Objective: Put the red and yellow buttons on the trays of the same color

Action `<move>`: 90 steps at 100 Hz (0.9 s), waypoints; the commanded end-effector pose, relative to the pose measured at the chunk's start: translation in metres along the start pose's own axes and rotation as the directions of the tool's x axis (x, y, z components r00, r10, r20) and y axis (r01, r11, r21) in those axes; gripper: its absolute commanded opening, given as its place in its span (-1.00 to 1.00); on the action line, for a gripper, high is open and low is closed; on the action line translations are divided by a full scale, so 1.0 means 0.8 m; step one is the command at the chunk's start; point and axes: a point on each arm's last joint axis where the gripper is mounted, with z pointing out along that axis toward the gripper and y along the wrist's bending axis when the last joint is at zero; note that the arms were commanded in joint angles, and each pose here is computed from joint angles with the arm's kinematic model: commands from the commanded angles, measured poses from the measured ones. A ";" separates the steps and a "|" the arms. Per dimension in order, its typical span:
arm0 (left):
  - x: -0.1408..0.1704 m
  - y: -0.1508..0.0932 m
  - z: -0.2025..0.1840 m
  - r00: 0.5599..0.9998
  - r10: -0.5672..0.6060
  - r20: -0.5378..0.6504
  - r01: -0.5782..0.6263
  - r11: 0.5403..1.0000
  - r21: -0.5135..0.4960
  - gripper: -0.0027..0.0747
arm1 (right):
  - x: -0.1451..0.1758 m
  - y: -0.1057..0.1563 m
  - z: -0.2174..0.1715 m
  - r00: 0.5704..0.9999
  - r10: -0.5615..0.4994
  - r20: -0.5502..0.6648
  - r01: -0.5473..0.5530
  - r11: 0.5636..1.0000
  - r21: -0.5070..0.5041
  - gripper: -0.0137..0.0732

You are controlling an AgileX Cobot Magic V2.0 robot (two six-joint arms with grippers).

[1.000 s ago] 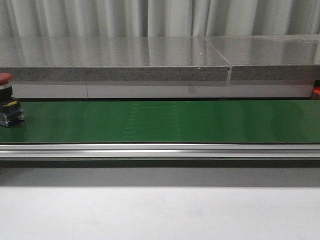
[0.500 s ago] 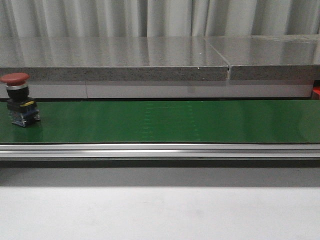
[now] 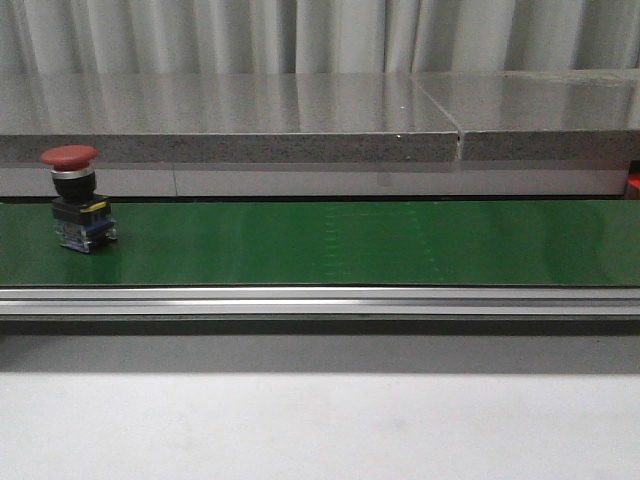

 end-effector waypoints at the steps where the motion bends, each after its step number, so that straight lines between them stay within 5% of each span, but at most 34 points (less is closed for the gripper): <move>1: -0.020 -0.002 -0.028 0.994 -0.017 0.107 0.015 1.000 0.023 -0.70 | -0.016 -0.002 -0.007 0.996 -0.004 0.090 0.003 1.000 0.017 -0.84; 11: -0.019 -0.002 -0.034 0.995 -0.018 0.103 0.016 1.000 0.021 -0.98 | -0.016 -0.002 -0.007 0.996 -0.004 0.090 0.003 1.000 0.017 -0.84; 41: -0.023 -0.004 -0.114 0.977 -0.019 0.213 0.010 0.999 0.041 -0.98 | -0.016 -0.002 -0.007 0.996 -0.004 0.090 0.003 1.000 0.017 -0.84; 70: -0.004 -0.047 -0.219 0.912 0.094 0.399 -0.150 0.982 0.112 -0.98 | -0.016 -0.002 -0.007 0.996 -0.004 0.090 0.003 1.000 0.017 -0.84; 90: 0.018 -0.087 -0.240 0.889 0.210 0.408 -0.290 0.946 0.145 -0.98 | -0.016 -0.002 -0.007 0.996 -0.004 0.090 0.003 1.000 0.017 -0.84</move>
